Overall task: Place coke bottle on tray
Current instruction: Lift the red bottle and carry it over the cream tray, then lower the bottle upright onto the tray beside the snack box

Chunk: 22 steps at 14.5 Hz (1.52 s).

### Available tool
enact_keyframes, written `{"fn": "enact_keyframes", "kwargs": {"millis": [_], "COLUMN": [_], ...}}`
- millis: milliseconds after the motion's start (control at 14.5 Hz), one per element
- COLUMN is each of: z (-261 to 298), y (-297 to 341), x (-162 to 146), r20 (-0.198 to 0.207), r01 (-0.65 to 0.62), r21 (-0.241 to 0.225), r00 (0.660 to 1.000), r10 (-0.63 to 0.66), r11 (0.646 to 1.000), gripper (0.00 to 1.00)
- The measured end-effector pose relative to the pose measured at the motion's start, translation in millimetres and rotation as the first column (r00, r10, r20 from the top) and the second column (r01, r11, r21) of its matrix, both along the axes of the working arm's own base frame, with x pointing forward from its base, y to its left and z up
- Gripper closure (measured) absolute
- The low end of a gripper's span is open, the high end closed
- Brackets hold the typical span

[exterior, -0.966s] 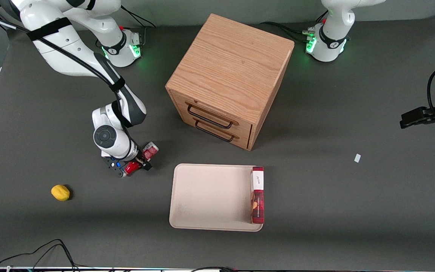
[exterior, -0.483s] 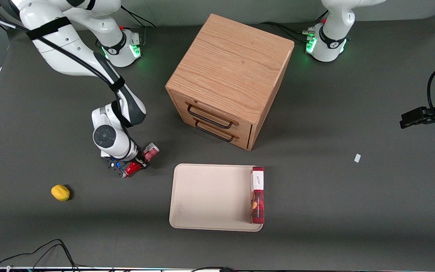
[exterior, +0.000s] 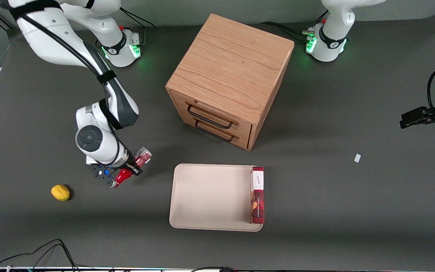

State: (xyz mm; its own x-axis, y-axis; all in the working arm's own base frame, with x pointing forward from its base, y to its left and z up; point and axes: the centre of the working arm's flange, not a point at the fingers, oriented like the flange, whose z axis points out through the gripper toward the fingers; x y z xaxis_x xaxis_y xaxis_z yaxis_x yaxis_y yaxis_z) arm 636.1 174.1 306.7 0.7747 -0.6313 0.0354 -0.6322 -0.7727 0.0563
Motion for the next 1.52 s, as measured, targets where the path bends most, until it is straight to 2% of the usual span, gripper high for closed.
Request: {"fn": "enact_keyframes", "kwargs": {"millis": [276,414,552,690,897,1034,1241,1517], "z": [89,131,161,170,141,99,27,-51], "y": [40,67,87,105,133,143,150,154], "x": [6,6,11,22,50,66,79,76], "r20": [-0.007,0.016,0.059,0.099,0.192,0.233,0.245,0.179], "r01": [-0.131,-0.229,-0.351,-0.485,-0.636,-0.684,-0.698,-0.685], "r21": [0.010,0.030,0.042,0.047,0.044,0.042,0.061,0.109], "r00": [0.991,0.973,0.936,0.872,0.762,0.715,0.704,0.727], "r10": [0.131,0.228,0.348,0.480,0.618,0.659,0.667,0.663], "r11": [0.991,0.973,0.936,0.873,0.770,0.728,0.714,0.721], "gripper": [0.45,0.45,0.45,0.45,0.45,0.45,0.45,0.45]}}
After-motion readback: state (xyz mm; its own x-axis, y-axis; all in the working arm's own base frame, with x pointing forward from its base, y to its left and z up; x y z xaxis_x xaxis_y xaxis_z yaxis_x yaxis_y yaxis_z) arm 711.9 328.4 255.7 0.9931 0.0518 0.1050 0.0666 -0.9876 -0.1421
